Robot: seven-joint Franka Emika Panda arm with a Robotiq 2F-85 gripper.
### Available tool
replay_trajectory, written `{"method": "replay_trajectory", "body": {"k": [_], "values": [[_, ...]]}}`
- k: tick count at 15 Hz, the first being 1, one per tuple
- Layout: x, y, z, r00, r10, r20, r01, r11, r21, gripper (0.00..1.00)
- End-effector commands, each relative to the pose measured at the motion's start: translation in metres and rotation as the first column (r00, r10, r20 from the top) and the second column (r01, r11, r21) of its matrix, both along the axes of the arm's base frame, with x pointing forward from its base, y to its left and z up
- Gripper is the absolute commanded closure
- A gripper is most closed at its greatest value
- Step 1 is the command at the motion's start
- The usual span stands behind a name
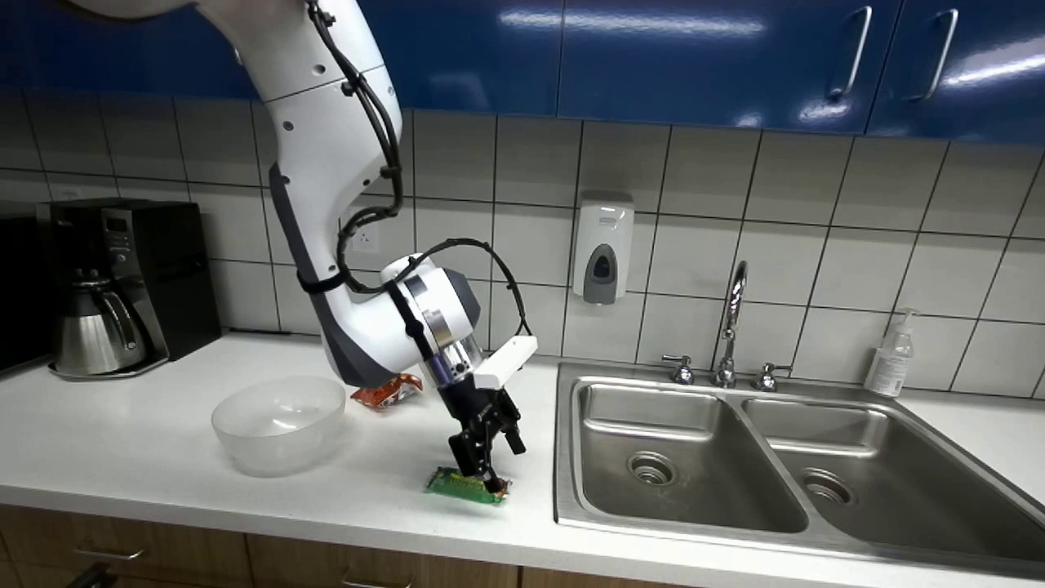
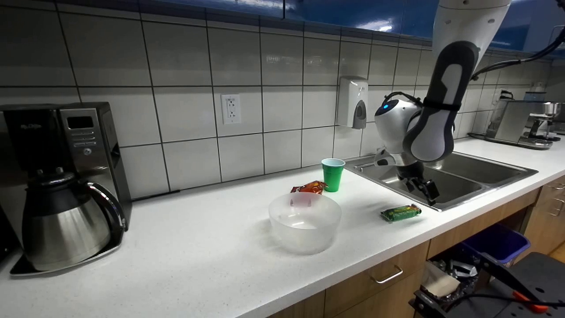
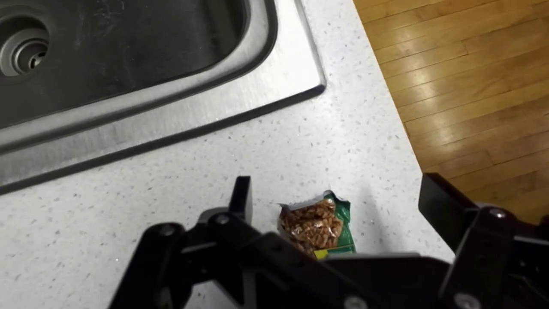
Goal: Put the candy bar in the bowl
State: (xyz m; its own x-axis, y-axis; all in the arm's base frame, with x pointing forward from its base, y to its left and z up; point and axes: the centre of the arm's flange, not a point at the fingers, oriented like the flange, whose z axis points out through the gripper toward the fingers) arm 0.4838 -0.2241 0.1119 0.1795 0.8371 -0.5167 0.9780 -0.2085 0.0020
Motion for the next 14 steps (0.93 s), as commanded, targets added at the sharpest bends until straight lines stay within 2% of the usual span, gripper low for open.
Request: {"method": "replay_trajectory", "body": {"k": [1, 6, 14], "values": [[0.002, 0.004, -0.011, 0.997, 0.055, 0.050, -0.055, 0.998, -0.004, 0.00], [0.011, 0.015, -0.022, 0.993, 0.088, 0.081, -0.091, 0.995, 0.034, 0.00], [0.024, 0.031, -0.035, 0.993, 0.085, 0.076, -0.093, 0.990, 0.109, 0.00]]}}
